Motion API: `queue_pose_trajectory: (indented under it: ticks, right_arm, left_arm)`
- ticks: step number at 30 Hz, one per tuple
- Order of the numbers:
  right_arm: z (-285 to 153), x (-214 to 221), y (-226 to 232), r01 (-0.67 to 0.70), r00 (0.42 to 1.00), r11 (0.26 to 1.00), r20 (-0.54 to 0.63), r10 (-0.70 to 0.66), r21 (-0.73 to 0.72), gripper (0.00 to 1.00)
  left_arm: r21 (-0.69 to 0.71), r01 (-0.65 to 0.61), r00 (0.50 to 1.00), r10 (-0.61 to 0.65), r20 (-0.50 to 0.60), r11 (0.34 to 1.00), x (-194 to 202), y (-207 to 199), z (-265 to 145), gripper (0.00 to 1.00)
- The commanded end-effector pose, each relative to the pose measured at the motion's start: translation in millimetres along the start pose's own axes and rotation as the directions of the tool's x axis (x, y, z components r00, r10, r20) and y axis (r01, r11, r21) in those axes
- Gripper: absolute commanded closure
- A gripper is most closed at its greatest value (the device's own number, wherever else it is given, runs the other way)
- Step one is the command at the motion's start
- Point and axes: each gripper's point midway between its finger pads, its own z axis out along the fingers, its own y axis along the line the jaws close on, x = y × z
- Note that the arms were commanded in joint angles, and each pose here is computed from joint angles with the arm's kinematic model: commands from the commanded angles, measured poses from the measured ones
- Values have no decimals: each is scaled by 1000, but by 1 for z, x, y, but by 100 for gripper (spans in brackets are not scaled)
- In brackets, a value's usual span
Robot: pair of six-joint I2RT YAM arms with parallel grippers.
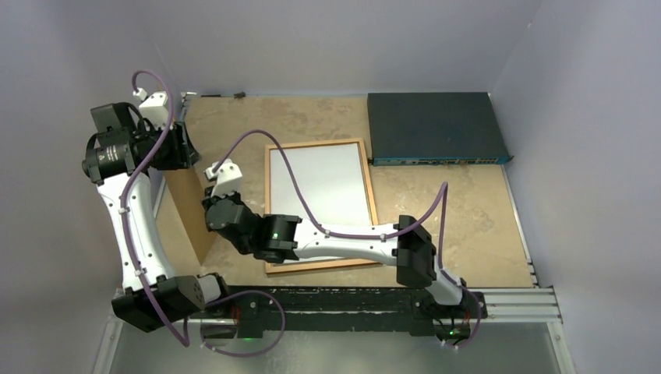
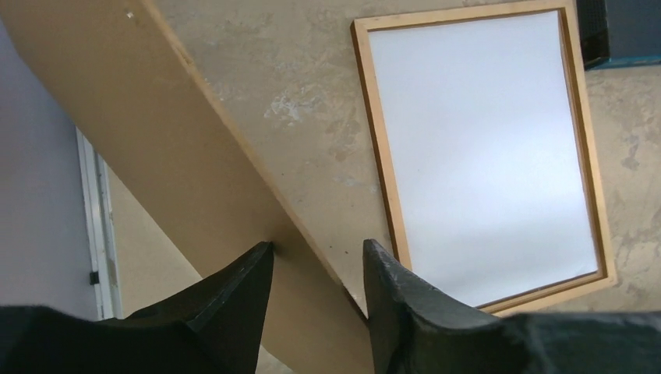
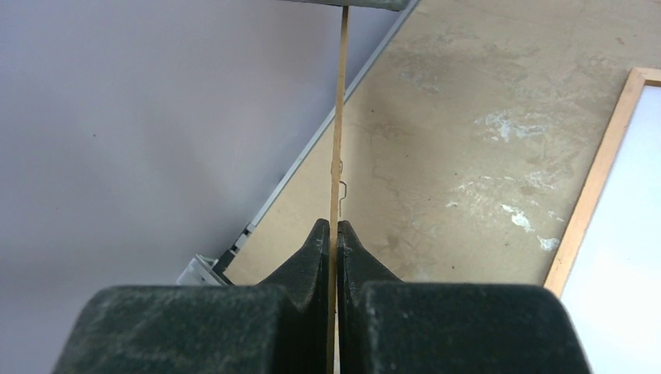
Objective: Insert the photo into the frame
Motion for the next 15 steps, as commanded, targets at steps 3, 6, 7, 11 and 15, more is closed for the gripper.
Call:
queue_pose_trajectory:
  ticks: [3,6,7,11,15]
  right_arm:
    - [-22,-58,63,-89,989,980,103,109,-176,100]
    - [-30,-62,85,-107,986,957,93,137,-271,97]
    - [-33,-65,91,-116,985,947,90,149,-299,94]
    - [-45,-71,110,-145,980,899,65,188,-413,78]
    - [-59,-65,118,-147,984,864,17,176,-482,45]
  left_arm:
    - [-66,-82,997,82,-13,994,-12,6,-4,72]
    - [-74,-112,994,111,-15,991,-20,5,-10,96]
    - [-74,-124,992,123,-12,990,-23,4,-13,100]
    - [-46,-166,986,166,-4,985,-31,-4,-22,100]
    - [-17,-219,976,219,3,976,-29,-10,-28,100]
